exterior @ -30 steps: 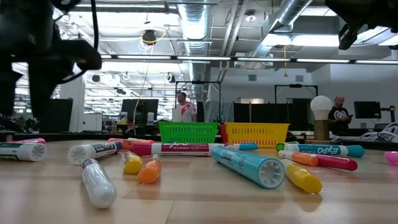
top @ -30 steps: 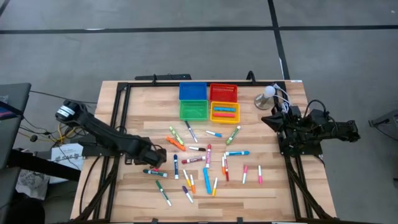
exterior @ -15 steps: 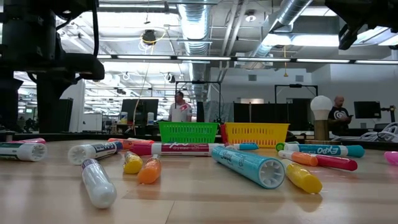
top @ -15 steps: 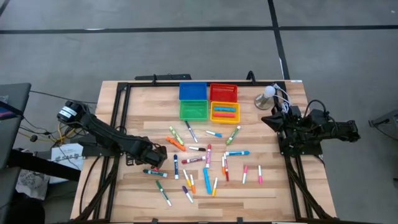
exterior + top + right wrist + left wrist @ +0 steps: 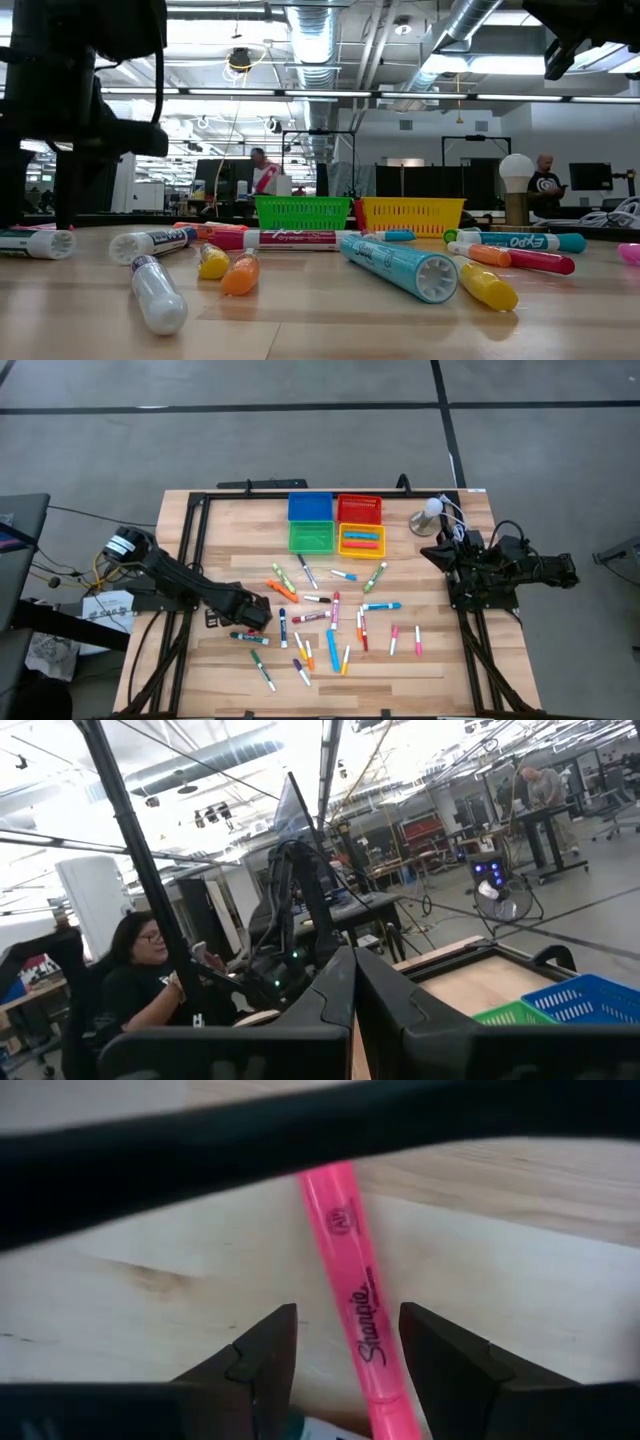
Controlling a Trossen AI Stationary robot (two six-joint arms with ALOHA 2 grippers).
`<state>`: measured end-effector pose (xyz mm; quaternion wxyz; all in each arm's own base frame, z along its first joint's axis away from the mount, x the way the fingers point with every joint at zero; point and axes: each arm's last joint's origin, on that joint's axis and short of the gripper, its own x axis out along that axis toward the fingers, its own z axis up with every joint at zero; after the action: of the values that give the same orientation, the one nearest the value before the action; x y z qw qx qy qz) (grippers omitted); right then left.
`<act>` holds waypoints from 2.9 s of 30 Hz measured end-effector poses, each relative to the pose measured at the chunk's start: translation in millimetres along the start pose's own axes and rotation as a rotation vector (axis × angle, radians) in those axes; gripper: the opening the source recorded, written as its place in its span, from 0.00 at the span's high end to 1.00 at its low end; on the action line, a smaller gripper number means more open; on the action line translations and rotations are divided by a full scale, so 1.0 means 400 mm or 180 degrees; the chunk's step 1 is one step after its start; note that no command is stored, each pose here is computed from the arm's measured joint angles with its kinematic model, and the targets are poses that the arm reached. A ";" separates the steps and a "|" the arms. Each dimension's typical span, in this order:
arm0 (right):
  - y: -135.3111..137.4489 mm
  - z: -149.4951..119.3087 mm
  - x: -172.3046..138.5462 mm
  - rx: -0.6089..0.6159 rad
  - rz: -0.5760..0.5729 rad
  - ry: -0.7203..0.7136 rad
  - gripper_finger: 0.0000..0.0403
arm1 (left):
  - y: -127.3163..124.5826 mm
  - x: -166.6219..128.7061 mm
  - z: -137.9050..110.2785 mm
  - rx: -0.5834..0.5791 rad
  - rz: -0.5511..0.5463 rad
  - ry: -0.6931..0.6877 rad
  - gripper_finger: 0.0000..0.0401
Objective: Pick & Place Markers
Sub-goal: Put the large pink highlighter pen into the yellow bin
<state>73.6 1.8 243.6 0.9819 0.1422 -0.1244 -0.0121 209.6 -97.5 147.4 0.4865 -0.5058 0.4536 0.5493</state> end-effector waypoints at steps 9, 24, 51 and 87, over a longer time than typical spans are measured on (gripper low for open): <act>0.000 0.000 0.000 0.0001 0.0000 -0.0001 1.00 | -0.011 0.034 -0.012 0.0022 0.0150 -0.0002 0.56; 0.000 0.000 0.000 0.0004 0.0006 0.0000 1.00 | -0.012 0.027 0.001 0.0038 -0.0109 -0.0359 0.56; 0.000 0.000 0.000 0.0007 0.0004 -0.0003 1.00 | 0.002 0.045 0.009 0.0107 -0.0083 -0.0377 0.80; -0.001 -0.021 0.036 0.0616 -0.0098 0.0276 1.00 | 0.013 -0.293 0.117 0.0766 -0.3180 -0.1456 0.82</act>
<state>89.6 3.1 239.0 0.9677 0.2387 -0.0801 -0.0089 200.6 -60.5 267.8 0.8278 -0.4681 0.1013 0.2921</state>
